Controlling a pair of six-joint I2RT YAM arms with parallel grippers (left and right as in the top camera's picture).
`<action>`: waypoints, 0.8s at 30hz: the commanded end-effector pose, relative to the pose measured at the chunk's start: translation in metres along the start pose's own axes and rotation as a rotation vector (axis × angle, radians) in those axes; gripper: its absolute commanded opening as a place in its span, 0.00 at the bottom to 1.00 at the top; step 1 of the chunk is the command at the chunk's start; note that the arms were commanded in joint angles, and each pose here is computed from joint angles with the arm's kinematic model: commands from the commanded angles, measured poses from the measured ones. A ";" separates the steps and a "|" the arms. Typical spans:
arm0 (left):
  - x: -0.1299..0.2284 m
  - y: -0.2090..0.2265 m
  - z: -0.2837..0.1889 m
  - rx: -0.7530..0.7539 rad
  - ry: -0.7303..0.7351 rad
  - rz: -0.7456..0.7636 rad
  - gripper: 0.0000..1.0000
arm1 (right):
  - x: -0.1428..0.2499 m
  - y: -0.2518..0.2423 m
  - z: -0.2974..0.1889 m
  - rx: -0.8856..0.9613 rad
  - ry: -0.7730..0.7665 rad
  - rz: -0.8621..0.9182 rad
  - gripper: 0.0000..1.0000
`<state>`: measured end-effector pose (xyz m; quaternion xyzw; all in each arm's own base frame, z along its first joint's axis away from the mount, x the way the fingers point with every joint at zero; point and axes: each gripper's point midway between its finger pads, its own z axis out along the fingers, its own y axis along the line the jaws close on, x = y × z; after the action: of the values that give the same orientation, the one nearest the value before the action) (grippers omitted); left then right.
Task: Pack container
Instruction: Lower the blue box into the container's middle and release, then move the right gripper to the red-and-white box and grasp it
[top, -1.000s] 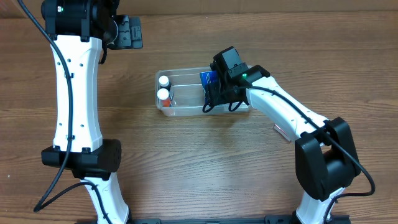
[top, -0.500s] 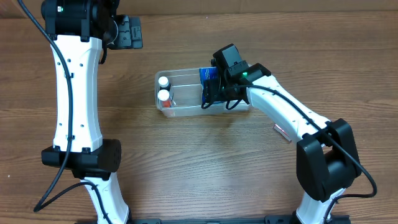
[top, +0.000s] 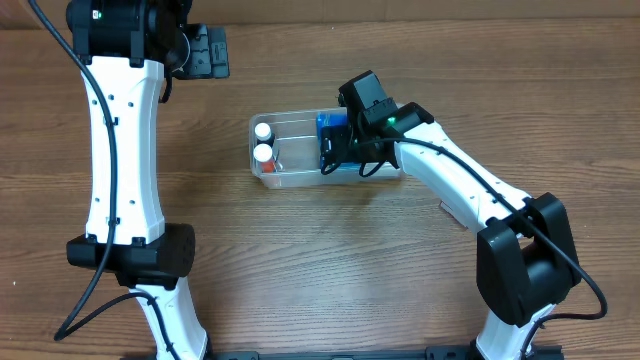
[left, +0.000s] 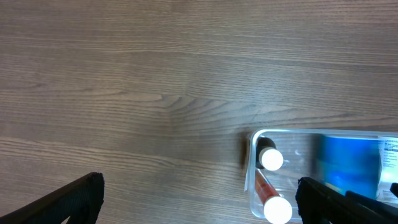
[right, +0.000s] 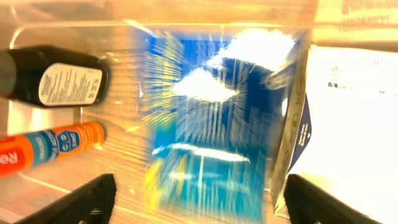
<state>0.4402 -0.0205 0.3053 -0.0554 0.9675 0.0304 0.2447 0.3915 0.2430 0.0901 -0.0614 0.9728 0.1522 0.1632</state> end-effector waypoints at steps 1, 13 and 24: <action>-0.003 -0.001 -0.003 0.005 -0.016 0.014 1.00 | -0.017 0.014 -0.024 -0.038 -0.066 -0.010 1.00; -0.003 -0.001 -0.003 0.005 -0.017 0.014 1.00 | -0.083 -0.043 -0.136 0.229 -0.319 0.136 1.00; -0.004 -0.001 -0.003 0.006 -0.020 0.013 1.00 | 0.019 -0.248 -0.184 0.454 -0.093 1.042 1.00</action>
<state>0.4405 -0.0205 0.3054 -0.0555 0.9674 0.0303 0.2452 0.3800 -0.0450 0.2203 0.4201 0.8876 -0.0155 0.1883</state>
